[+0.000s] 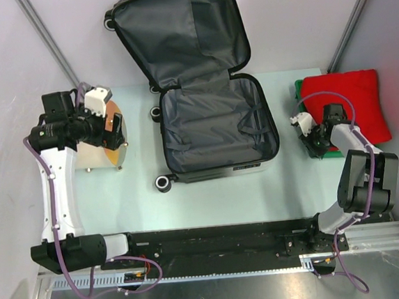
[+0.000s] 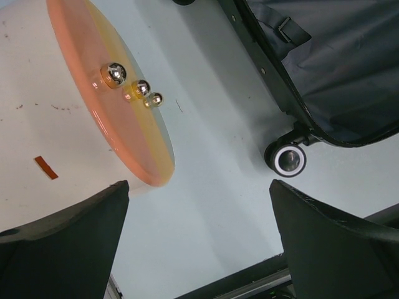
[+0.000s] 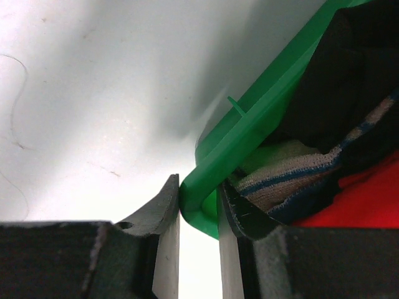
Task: Open, take out, and arrange the luggage
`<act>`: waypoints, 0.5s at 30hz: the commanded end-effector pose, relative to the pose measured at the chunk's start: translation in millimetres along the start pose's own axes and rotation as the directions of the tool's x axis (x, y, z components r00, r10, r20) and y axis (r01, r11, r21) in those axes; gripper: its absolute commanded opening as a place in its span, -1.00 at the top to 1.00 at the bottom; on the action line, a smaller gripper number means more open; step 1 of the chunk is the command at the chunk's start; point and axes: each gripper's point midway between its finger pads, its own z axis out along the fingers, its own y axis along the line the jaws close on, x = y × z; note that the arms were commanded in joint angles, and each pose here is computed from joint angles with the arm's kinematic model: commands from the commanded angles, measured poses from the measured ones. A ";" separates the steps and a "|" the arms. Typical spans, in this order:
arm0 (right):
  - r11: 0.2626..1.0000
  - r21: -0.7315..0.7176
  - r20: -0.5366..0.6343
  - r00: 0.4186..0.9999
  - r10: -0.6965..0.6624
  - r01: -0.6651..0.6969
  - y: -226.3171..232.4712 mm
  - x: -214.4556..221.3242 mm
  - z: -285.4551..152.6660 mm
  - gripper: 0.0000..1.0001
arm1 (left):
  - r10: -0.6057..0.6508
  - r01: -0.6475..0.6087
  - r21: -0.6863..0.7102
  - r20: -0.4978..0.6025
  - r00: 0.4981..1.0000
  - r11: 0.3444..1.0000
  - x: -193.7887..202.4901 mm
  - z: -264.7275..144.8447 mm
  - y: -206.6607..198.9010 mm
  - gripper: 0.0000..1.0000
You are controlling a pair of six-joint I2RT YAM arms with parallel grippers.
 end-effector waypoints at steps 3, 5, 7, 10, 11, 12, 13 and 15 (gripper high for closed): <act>0.970 0.243 -0.051 0.998 0.021 -0.009 -77.6 21.6 -15.4 1.00 | -0.006 0.006 0.007 0.044 0.999 1.000 -17.4 -5.2 -1.5 -0.99; 0.971 0.239 -0.052 0.998 0.026 -0.013 -77.6 21.9 -19.7 0.69 | -0.008 0.008 0.009 0.046 0.999 1.000 -19.8 -4.4 -0.8 -1.00; 0.978 0.208 -0.045 0.999 0.020 -0.010 -70.2 19.3 -22.2 0.26 | -0.018 0.017 0.017 0.052 0.998 1.000 -22.6 -4.3 -1.7 -1.00; 0.979 0.203 -0.005 1.000 -0.003 0.004 -60.5 1.0 -32.8 -0.56 | -0.038 0.037 0.025 0.070 0.997 0.999 -31.5 -5.2 -1.7 -1.00; 0.977 0.212 0.018 1.000 -0.013 0.009 -59.2 -6.1 -39.7 -0.61 | -0.038 0.036 0.020 0.084 0.996 0.999 -37.5 -8.1 -0.4 -0.99; 0.977 0.213 0.037 0.999 -0.016 0.008 -58.0 -12.6 -43.8 -0.64 | -0.049 0.046 0.029 0.087 0.995 0.999 -40.6 -6.9 -0.7 -1.00; 0.979 0.204 0.051 0.998 -0.026 0.015 -51.9 -20.6 -46.2 -0.68 | -0.042 0.040 0.025 0.110 0.993 0.999 -48.6 -11.6 0.0 -0.99; 0.979 0.203 0.093 0.995 -0.034 0.015 -47.5 -36.5 -59.1 -0.70 | -0.047 0.043 0.035 0.124 0.991 0.998 -55.6 -11.6 0.3 -0.99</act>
